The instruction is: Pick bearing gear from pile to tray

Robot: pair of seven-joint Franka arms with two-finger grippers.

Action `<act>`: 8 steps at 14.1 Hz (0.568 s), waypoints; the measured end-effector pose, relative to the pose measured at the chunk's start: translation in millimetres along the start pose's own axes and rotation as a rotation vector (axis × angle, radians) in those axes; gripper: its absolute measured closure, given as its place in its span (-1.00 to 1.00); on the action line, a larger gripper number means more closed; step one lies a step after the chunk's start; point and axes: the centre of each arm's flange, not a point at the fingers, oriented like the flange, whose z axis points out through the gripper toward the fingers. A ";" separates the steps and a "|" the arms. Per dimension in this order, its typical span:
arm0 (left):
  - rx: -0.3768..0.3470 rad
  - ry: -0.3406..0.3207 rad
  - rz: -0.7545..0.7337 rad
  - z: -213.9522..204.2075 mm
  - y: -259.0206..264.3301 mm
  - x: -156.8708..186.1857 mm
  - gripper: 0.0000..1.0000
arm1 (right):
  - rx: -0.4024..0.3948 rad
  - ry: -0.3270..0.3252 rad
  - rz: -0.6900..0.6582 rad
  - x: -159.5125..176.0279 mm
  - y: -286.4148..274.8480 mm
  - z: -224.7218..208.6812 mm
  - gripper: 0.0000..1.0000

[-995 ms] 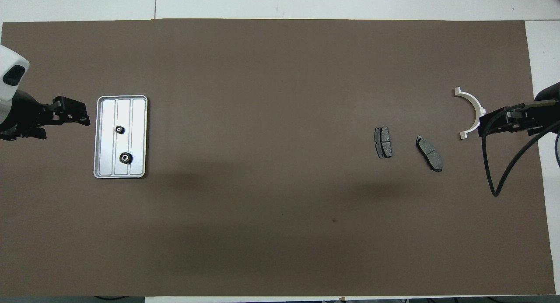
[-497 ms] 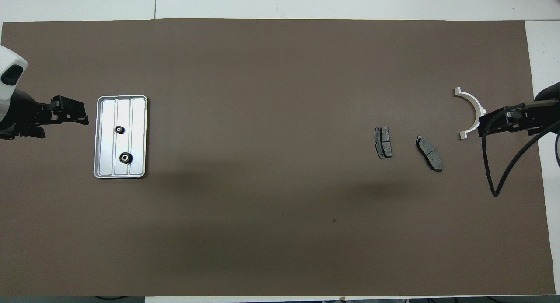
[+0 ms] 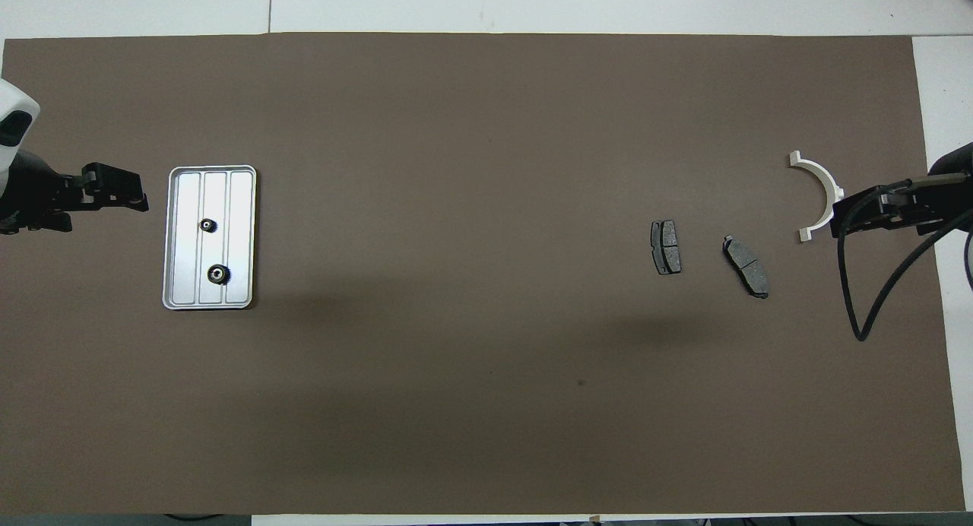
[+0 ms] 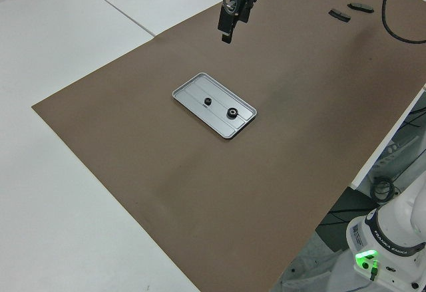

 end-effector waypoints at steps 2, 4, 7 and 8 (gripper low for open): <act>0.002 0.001 -0.004 -0.1 -5.9 1.1 -1.00 | 0.000 0.000 0.000 0.1 0.0 0.2 -1.00; 0.002 0.002 -0.005 -2.2 -8.8 1.9 -1.00 | 0.000 0.007 0.000 1.1 0.0 1.0 -1.00; 0.013 0.002 0.002 -18.5 -8.3 1.5 -1.00 | 0.000 0.011 0.000 1.3 -0.1 2.3 -1.00; 0.014 0.004 0.002 -24.2 -8.1 1.3 -1.00 | 0.000 0.011 0.000 1.0 -0.1 2.2 -1.00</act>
